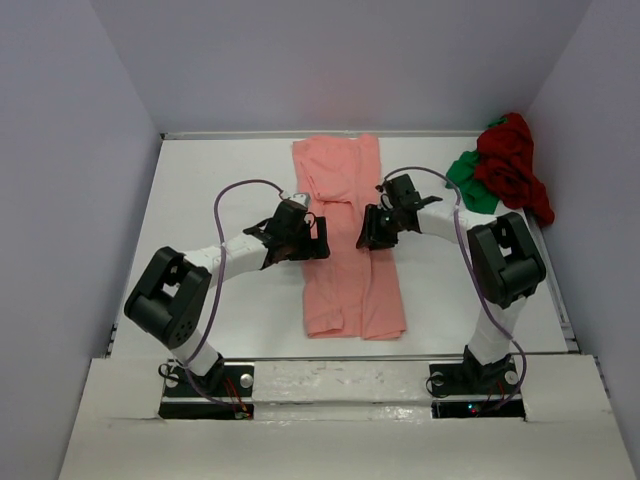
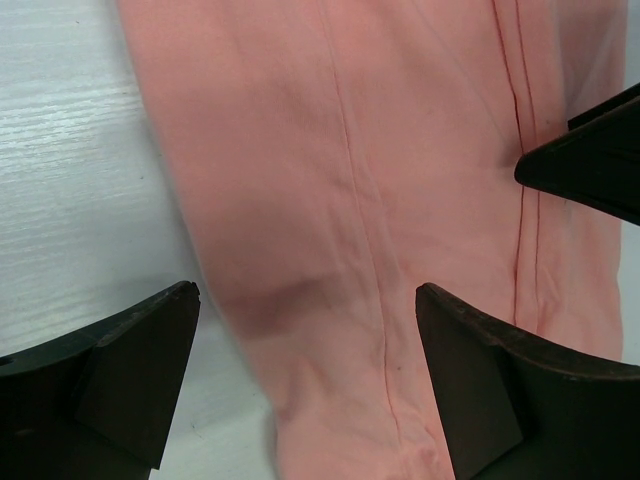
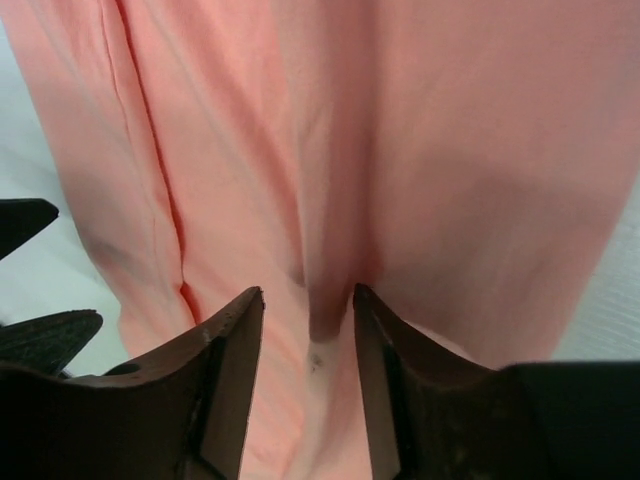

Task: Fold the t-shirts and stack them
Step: Fold the tshirt

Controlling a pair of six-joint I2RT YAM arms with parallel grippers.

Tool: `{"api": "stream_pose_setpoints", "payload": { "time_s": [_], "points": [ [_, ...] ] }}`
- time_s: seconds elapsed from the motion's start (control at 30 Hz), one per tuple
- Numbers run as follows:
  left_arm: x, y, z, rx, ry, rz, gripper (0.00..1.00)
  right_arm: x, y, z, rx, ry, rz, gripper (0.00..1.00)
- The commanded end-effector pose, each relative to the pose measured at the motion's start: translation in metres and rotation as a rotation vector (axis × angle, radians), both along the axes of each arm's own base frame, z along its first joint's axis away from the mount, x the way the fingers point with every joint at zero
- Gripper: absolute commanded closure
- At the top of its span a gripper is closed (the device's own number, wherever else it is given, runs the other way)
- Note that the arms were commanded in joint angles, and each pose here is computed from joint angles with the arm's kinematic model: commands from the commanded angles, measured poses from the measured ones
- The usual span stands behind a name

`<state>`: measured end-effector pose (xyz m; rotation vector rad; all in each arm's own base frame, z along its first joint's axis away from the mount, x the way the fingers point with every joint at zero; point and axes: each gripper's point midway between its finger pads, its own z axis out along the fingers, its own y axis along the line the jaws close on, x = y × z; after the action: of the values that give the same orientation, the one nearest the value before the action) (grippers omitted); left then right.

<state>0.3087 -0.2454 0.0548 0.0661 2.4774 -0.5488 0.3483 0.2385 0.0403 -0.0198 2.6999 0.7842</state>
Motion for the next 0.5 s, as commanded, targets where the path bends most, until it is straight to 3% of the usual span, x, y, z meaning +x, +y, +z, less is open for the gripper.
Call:
{"api": "stream_pose_setpoints", "payload": {
  "time_s": [0.0, 0.03, 0.2, 0.47],
  "points": [
    [0.011, -0.010, 0.012, -0.026, -0.038, -0.026, 0.01, 0.005, 0.018, 0.006, 0.035, -0.031, 0.028, 0.59],
    [0.010, -0.010, 0.011, -0.027, -0.035, -0.028, 0.01, 0.005, 0.018, 0.005, 0.035, -0.027, 0.026, 0.68],
    [0.008, -0.009, 0.006, -0.020, -0.027, -0.030, 0.01, 0.004, 0.022, 0.004, 0.034, -0.025, 0.031, 0.93],
    [0.006, -0.009, 0.001, -0.017, -0.018, -0.035, 0.01, 0.003, 0.038, 0.014, 0.055, -0.033, 0.059, 0.91]
  ]
}}
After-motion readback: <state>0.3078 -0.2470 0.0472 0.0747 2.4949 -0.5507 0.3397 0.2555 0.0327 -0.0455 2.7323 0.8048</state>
